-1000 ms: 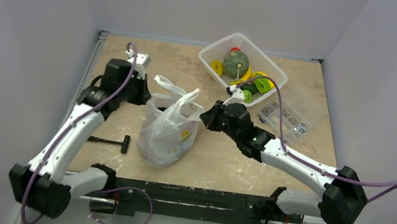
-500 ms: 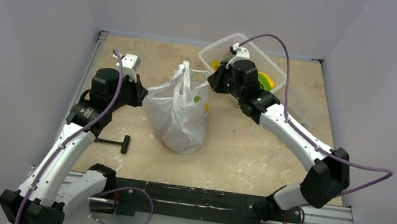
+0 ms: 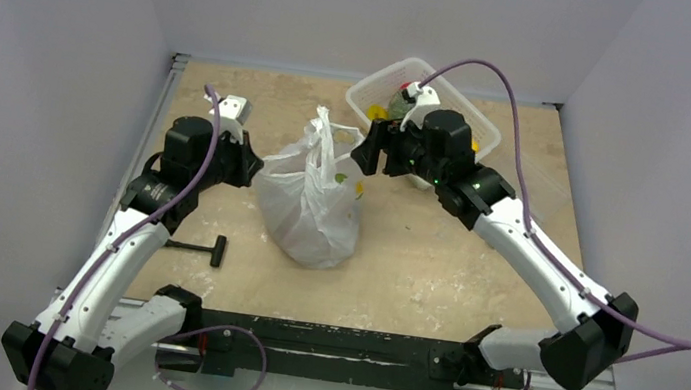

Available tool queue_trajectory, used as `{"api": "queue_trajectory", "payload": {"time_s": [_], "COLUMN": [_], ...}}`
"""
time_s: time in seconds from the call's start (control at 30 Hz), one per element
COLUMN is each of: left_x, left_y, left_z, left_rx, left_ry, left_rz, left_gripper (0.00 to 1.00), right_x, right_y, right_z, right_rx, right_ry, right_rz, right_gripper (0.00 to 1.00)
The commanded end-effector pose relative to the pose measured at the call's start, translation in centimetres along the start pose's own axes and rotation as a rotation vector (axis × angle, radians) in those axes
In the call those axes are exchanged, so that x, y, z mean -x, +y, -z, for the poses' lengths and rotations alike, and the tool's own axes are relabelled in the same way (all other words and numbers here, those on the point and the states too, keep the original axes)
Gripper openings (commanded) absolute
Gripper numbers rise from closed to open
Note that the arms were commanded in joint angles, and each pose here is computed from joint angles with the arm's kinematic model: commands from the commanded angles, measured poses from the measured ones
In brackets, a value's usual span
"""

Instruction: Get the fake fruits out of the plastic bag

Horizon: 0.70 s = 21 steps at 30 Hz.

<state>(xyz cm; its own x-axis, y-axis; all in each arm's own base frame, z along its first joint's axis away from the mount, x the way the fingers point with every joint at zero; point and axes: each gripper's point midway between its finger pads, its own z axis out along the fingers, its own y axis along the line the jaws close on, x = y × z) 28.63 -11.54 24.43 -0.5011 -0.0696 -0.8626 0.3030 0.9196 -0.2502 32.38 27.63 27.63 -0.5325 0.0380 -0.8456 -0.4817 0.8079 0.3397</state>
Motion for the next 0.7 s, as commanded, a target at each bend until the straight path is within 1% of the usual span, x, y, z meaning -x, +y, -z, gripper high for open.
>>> {"api": "queue_trajectory", "payload": {"time_s": [0.0, 0.07, 0.17, 0.27, 0.33, 0.43, 0.53, 0.6, 0.67], "left_x": [1.7, 1.7, 1.7, 1.7, 1.6, 1.5, 1.5, 1.5, 1.5], "left_y": [-0.8, -0.9, -0.9, -1.0, -1.1, -1.2, -1.3, -1.5, -1.6], "left_z": [0.2, 0.3, 0.2, 0.1, 0.0, -0.1, -0.2, -0.2, -0.2], "left_rx": [-0.039, -0.046, -0.046, -0.055, -0.060, -0.067, -0.076, -0.082, -0.088], "left_ry": [-0.046, -0.044, -0.043, -0.040, -0.036, -0.030, -0.027, -0.027, -0.025], "left_rz": [-0.026, -0.030, -0.035, -0.037, -0.037, -0.036, -0.036, -0.034, -0.030], "left_gripper": [0.00, 0.00, 0.00, 0.00, 0.00, 0.00, 0.00, 0.00, 0.00], "right_x": [4.0, 4.1, 4.3, 4.5, 4.5, 4.2, 4.5, 4.3, 3.9], "right_y": [4.9, 6.1, 7.4, 7.7, 8.5, 9.4, 10.4, 10.4, 10.4], "right_z": [2.6, 2.2, 1.1, -0.7, -1.4, -2.6, -3.3, -4.0, -4.9], "right_rx": [0.226, 0.299, 0.373, 0.386, 0.427, 0.456, 0.484, 0.476, 0.477], "right_ry": [-0.126, -0.134, -0.136, -0.119, -0.107, -0.088, -0.098, -0.100, -0.088], "right_rz": [0.031, 0.030, 0.000, -0.009, -0.009, -0.036, -0.031, -0.029, -0.033], "right_gripper": [0.77, 0.76, 0.70, 0.57, 0.51, 0.50, 0.49, 0.49, 0.46]}}
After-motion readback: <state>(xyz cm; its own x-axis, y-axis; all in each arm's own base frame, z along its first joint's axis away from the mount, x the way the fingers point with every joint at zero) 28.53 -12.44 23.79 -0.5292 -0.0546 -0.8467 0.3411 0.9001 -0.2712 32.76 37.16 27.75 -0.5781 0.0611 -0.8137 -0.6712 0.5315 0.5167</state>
